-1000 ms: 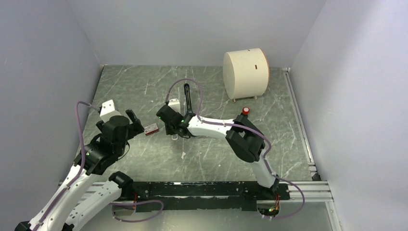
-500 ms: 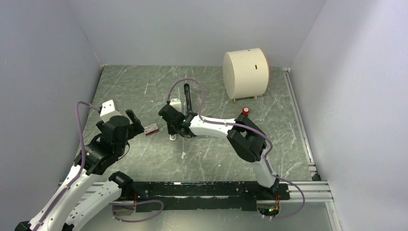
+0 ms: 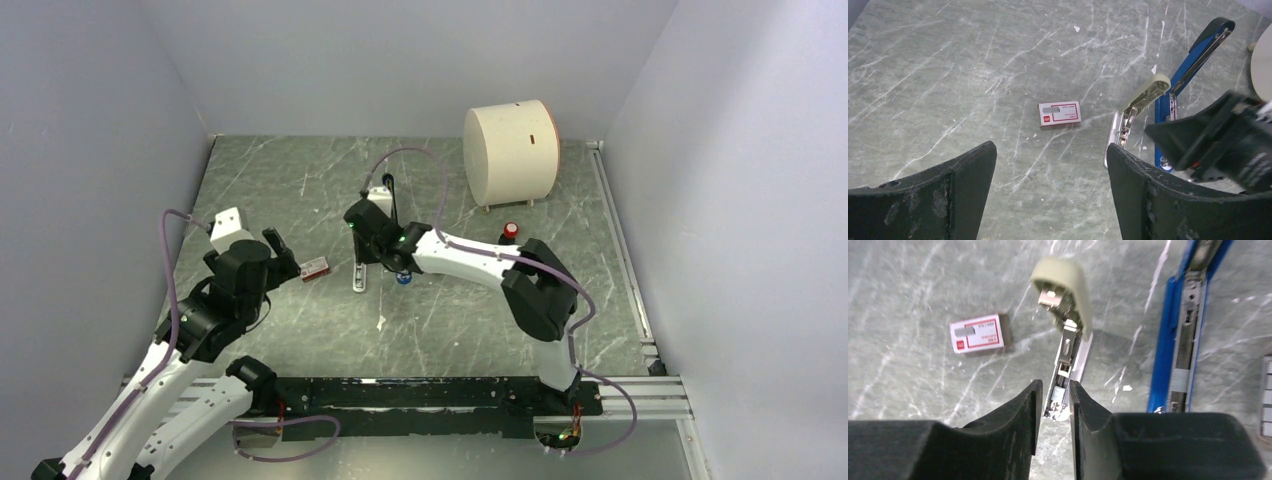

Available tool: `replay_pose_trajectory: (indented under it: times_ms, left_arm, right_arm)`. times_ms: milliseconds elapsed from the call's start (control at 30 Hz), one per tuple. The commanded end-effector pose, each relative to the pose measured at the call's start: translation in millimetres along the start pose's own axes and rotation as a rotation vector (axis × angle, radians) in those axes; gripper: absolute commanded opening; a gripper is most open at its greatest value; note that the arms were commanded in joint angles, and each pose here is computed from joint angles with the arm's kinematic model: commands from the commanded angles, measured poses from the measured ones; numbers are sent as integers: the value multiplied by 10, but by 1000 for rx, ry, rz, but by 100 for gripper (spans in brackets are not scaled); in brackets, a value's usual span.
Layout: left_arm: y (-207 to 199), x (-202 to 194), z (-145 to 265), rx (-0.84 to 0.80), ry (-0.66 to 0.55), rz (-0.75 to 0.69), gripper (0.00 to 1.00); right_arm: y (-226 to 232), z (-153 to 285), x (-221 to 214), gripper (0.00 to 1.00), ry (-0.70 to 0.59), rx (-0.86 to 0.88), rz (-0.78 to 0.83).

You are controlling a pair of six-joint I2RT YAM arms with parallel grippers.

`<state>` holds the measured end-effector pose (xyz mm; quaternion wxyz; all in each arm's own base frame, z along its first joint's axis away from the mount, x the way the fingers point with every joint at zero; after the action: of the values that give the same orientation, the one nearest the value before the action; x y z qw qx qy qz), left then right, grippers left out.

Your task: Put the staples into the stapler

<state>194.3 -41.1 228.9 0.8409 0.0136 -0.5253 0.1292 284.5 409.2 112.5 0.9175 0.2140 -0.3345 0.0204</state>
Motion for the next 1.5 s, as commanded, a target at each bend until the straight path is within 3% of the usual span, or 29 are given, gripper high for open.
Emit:
replay_pose_trajectory:
  times_ms: [0, 100, 233, 567, 933, 1267, 1467]
  left_arm:
    - [-68, -43, -26, -35, 19, 4, 83]
    - [-159, -160, -50, -85, 61, 26, 74]
    - [-331, -496, -127, -171, 172, 72, 64]
    - [-583, -1247, -361, -267, 393, 128, 64]
    - [-798, -1503, -524, -347, 455, 151, 51]
    - [-903, -1620, -685, -354, 502, 136, 47]
    - [-909, -1636, -787, -349, 510, 161, 41]
  right_arm:
    - [-83, 141, 317, 37, -56, 11, -72]
    - [-108, 122, 396, 55, -66, -4, -39]
    - [-51, -2, 454, 66, -58, -23, 31]
    - [21, -267, 651, 69, -115, -101, 67]
    - [8, -480, 593, 59, -92, -134, 99]
    - [31, -496, 652, 30, -122, -118, 104]
    - [87, -419, 672, 23, -123, -61, 154]
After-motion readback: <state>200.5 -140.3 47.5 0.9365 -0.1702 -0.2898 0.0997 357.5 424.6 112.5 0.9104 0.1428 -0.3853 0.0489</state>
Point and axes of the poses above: each gripper's point midway between its finger pads, its own z axis back along the fingers, its own y axis along the line the jaws close on, x = y × z, the point moved 3 cm from there along z, back along the fingers, and after that the axes turned 10 degrees about -z, right-handed, at the moved point
